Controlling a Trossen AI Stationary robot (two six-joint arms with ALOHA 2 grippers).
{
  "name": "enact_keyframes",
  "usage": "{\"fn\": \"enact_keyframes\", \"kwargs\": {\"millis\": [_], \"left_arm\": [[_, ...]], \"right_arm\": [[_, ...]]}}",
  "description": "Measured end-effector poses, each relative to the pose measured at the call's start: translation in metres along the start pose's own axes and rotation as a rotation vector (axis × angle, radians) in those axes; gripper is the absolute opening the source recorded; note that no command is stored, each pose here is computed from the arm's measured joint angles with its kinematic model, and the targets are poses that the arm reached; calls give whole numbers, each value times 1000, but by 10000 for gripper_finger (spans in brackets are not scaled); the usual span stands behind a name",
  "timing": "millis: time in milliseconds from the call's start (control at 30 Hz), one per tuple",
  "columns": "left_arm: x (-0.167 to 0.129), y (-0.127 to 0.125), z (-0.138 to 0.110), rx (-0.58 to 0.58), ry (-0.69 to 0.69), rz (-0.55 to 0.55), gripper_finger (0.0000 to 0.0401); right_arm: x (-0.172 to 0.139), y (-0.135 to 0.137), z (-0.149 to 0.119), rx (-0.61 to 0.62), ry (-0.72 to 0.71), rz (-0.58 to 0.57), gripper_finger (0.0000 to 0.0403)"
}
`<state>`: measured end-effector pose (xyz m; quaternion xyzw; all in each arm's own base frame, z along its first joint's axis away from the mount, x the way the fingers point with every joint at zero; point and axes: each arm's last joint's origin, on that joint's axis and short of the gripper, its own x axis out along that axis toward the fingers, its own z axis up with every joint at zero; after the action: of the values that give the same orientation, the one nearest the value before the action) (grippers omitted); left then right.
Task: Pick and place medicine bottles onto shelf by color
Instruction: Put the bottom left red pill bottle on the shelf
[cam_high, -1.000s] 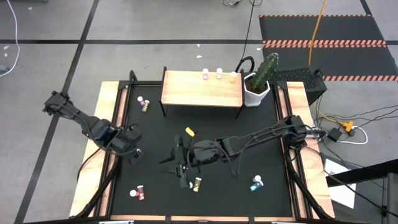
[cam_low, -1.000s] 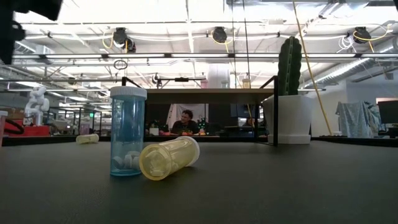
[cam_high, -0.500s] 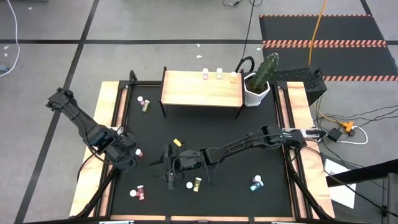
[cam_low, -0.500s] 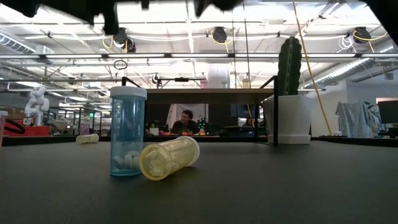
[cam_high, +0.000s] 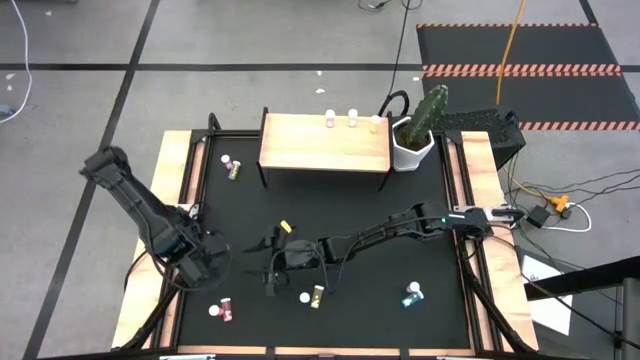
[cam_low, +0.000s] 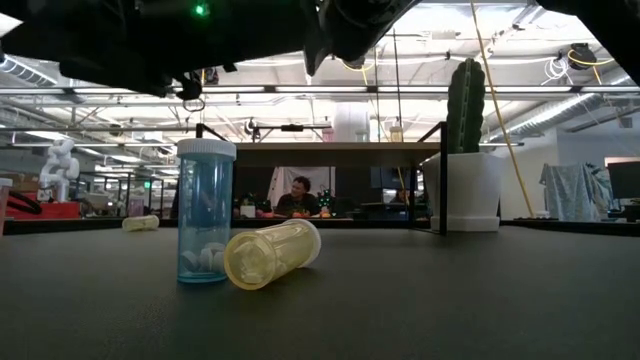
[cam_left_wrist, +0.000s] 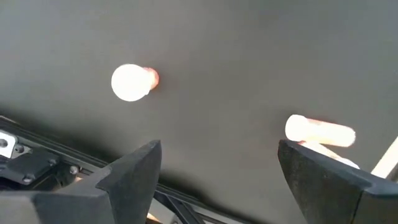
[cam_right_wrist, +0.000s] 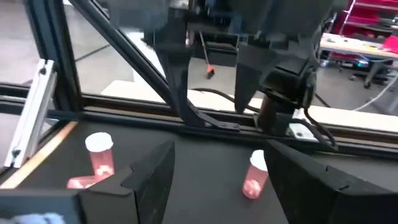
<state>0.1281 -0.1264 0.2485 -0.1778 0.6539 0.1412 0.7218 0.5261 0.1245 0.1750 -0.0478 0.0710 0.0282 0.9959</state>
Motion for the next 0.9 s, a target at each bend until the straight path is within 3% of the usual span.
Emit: {"fn": "enact_keyframes", "kwargs": {"millis": [133, 267, 400, 567, 733, 900], "left_arm": [[7, -6, 1, -61, 30, 22, 321], [8, -13, 2, -128, 54, -37, 321], [8, -17, 4, -168, 34, -90, 321], [7, -20, 9, -204, 23, -135, 321], [6, -17, 18, -339, 137, -180, 321], [6, -15, 22, -418, 164, -182, 321]], "right_arm": [[0, 2, -3, -7, 38, 70, 241], [-4, 6, -5, 3, 109, 98, 240], [-11, 3, 13, 80, 121, 70, 236], [-18, 0, 33, 88, 80, 76, 223], [-23, -8, 50, 138, 40, 126, 191], [-24, -16, 38, 237, 174, 15, 147]]}}
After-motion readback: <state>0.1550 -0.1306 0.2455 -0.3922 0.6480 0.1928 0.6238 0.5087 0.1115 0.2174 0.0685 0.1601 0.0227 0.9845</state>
